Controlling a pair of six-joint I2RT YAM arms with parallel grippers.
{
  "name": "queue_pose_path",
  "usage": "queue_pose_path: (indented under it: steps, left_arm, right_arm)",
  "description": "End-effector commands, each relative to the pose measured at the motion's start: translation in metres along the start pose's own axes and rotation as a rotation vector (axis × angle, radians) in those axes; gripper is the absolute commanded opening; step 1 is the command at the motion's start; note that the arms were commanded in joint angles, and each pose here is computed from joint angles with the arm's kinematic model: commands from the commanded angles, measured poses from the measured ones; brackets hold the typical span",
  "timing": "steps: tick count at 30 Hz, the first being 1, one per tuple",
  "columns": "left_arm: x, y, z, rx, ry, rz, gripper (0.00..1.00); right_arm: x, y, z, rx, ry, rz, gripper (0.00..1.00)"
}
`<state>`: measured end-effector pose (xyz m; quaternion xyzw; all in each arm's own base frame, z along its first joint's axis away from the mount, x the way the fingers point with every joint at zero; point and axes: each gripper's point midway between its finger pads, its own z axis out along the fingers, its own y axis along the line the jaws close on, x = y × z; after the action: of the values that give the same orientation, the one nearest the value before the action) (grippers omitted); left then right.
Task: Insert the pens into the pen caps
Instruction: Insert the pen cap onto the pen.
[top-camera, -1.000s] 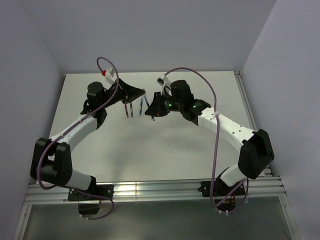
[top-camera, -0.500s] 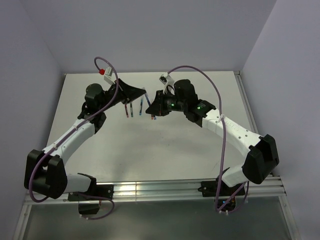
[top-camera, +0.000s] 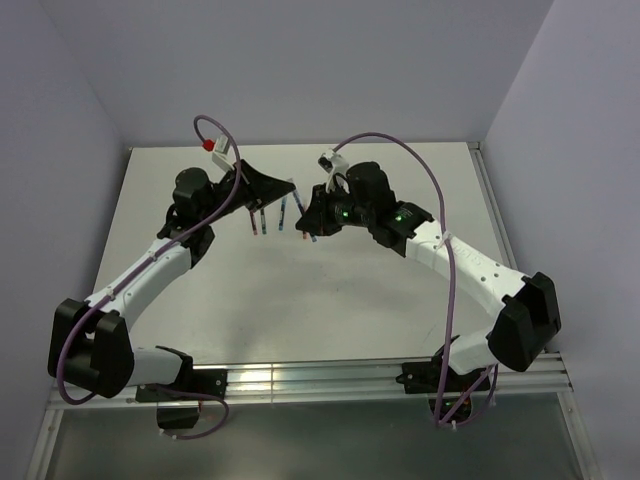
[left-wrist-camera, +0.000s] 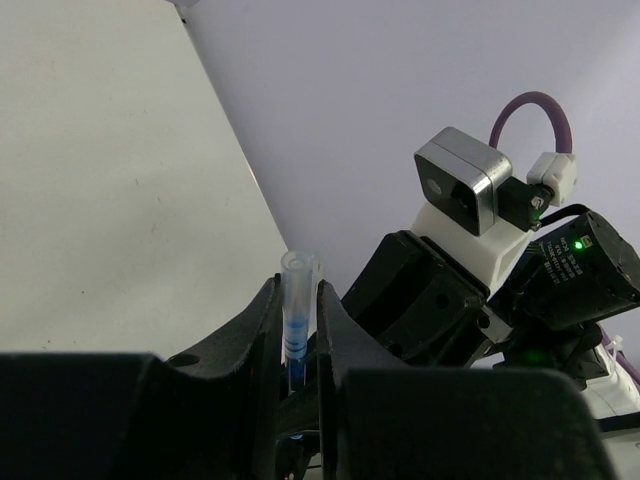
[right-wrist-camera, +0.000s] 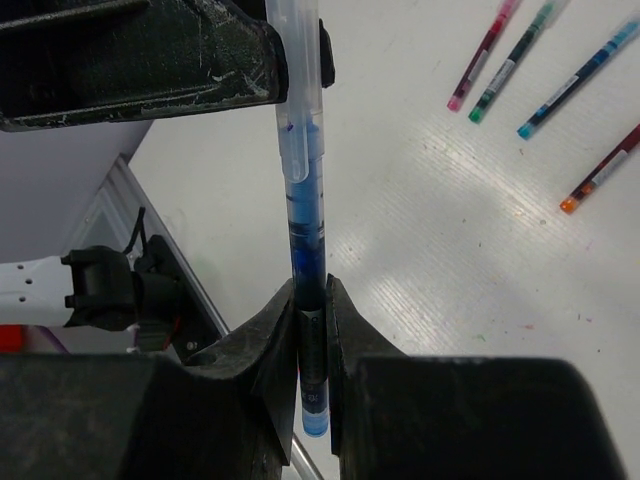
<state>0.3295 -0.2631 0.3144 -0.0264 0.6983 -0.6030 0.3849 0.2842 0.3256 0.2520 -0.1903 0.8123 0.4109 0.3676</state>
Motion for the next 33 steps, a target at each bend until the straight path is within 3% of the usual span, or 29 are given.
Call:
queue_pose_path:
  steps: [1,10,25,33]
  left_arm:
    - [0.044,-0.038,-0.010,0.111,0.200,0.015,0.00]
    - [0.046,-0.049,-0.016,0.111,0.229,0.075,0.00]
    - [0.029,-0.083,-0.029,0.102,0.178,0.252,0.00]
    - [0.010,-0.113,-0.033,0.139,0.130,0.339,0.13]
  right_arm:
    - [-0.072,-0.003,-0.016,0.100,-0.252,-0.089,0.00]
    - [-0.093,0.003,-0.029,0.158,-0.322,-0.173,0.00]
    - [-0.118,0.038,-0.054,0.090,-0.427,-0.260,0.00]
    - [-0.125,0.059,-0.073,0.036,-0.468,-0.298,0.00]
